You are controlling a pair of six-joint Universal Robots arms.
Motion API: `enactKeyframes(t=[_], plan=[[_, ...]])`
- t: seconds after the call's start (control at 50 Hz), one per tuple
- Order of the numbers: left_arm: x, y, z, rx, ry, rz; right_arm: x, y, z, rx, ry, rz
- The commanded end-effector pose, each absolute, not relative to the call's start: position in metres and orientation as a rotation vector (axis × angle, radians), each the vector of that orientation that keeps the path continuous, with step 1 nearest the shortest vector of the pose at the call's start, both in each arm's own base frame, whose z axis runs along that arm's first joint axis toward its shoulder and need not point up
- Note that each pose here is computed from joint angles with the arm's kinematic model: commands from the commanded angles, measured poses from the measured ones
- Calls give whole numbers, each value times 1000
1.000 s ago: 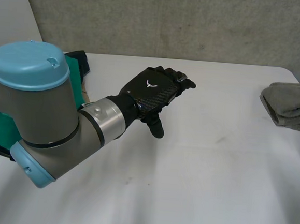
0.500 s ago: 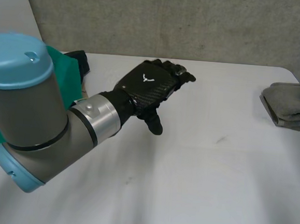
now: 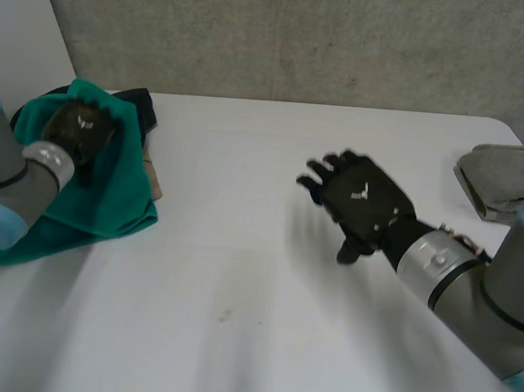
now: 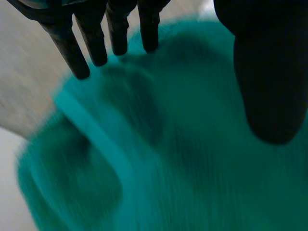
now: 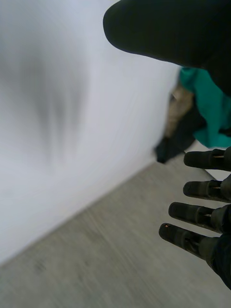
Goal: Fold the laundry.
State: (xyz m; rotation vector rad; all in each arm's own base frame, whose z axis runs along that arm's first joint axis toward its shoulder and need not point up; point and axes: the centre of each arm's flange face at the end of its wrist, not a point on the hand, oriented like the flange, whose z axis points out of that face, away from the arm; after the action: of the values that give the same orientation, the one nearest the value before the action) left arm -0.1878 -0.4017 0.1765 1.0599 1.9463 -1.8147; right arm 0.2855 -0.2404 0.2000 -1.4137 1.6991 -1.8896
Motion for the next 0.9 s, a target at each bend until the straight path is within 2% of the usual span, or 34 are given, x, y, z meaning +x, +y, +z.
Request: enactKeyframes(t=[0.02, 0.1, 0.16, 0.18, 0.26, 0.32, 0.36, 0.5, 0.54, 0.56, 0.6, 0.64, 0.74, 0.82, 0.9], plan=[[-174, -415, 129, 1125, 1969, -1686, 279, -244, 179, -1463, 1817, -1835], [-186, -414, 134, 1104, 1922, -1762, 270, -253, 179, -1452, 1862, -1861], [-204, -405, 170, 1039, 1846, -1913, 263, -260, 180, -1434, 1892, -1876], [-211, -395, 195, 987, 1808, -2006, 262, -261, 180, -1429, 1897, -1877], [-230, -367, 252, 875, 1671, -2240, 260, -263, 182, -1419, 1906, -1890], [-254, -336, 288, 864, 1589, -2402, 259, -264, 184, -1412, 1906, -1900], [-265, -318, 297, 889, 1583, -2456, 257, -265, 186, -1406, 1909, -1910], [-334, -229, 274, 1200, 1787, -2561, 246, -274, 200, -1345, 1961, -1993], [-346, -216, 256, 1274, 1862, -2534, 242, -277, 201, -1331, 1979, -2007], [-359, -206, 234, 1353, 1942, -2483, 242, -278, 201, -1329, 1984, -2009], [-366, -199, 214, 1416, 2009, -2419, 241, -278, 200, -1327, 1989, -2008], [-371, -190, 192, 1495, 2077, -2320, 240, -279, 200, -1324, 1995, -2008], [-371, -184, 184, 1546, 2126, -2257, 238, -280, 199, -1320, 2005, -2005], [-363, -191, 203, 1470, 2100, -2304, 236, -283, 201, -1314, 2008, -2016], [-334, -220, 225, 1298, 2084, -2321, 238, -282, 201, -1316, 2005, -2011]])
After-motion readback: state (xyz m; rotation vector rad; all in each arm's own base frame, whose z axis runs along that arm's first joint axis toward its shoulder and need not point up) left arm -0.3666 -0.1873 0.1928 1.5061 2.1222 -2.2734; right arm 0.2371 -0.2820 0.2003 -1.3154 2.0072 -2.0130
